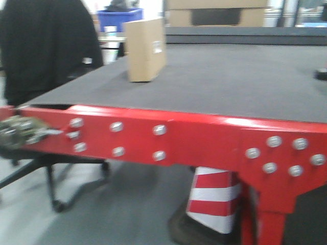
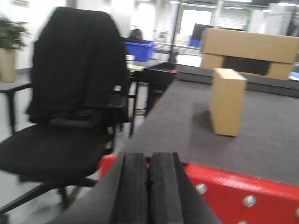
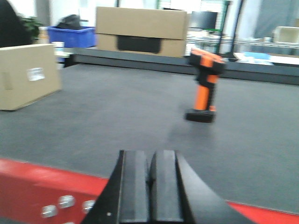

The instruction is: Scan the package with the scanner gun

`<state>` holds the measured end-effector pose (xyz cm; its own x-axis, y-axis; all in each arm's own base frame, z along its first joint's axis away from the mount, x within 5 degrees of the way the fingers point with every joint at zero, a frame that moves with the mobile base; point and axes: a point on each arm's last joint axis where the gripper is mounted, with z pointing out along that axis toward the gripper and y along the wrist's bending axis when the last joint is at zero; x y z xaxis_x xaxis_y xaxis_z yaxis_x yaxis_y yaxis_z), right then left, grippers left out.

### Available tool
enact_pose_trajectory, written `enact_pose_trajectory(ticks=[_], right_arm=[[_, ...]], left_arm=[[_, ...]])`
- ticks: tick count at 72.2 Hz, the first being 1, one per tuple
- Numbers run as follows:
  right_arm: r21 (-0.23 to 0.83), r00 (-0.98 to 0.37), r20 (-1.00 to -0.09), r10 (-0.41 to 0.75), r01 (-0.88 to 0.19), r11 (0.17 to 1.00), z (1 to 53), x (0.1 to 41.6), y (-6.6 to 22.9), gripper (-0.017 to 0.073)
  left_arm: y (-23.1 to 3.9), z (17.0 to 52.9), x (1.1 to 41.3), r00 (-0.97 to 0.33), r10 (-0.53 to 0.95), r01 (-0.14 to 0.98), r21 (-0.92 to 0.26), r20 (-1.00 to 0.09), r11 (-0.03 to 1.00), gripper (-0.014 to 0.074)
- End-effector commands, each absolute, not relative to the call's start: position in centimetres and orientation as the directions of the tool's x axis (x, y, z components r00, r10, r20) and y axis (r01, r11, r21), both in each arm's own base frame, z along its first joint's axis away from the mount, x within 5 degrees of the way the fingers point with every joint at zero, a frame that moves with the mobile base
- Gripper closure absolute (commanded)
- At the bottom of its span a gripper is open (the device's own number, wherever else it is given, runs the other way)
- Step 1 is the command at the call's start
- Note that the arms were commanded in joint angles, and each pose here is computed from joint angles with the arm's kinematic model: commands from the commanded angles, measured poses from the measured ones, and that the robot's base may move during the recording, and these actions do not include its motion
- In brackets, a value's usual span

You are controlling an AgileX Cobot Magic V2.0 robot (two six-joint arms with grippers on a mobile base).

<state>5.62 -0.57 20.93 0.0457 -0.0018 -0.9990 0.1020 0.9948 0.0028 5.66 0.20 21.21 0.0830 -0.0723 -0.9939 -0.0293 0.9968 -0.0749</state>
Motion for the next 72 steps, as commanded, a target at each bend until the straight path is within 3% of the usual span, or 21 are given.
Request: enact_pose_trajectory(ticks=[1, 72], right_arm=[[-0.002, 0.065, -0.998, -0.009, 0.108, 0.994, 21.13, 5.60, -0.60, 0.0727], [-0.002, 0.065, -0.998, -0.009, 0.105, 0.994, 21.13, 5.60, -0.59, 0.0727]], left_arm=[[0.18, 21.48, 5.60, 0.107, -0.073, -0.025, -0.076, -0.992, 0.997, 0.0705], [0.14, 21.48, 5.60, 0.106, -0.074, -0.018, -0.076, -0.992, 0.997, 0.0705]])
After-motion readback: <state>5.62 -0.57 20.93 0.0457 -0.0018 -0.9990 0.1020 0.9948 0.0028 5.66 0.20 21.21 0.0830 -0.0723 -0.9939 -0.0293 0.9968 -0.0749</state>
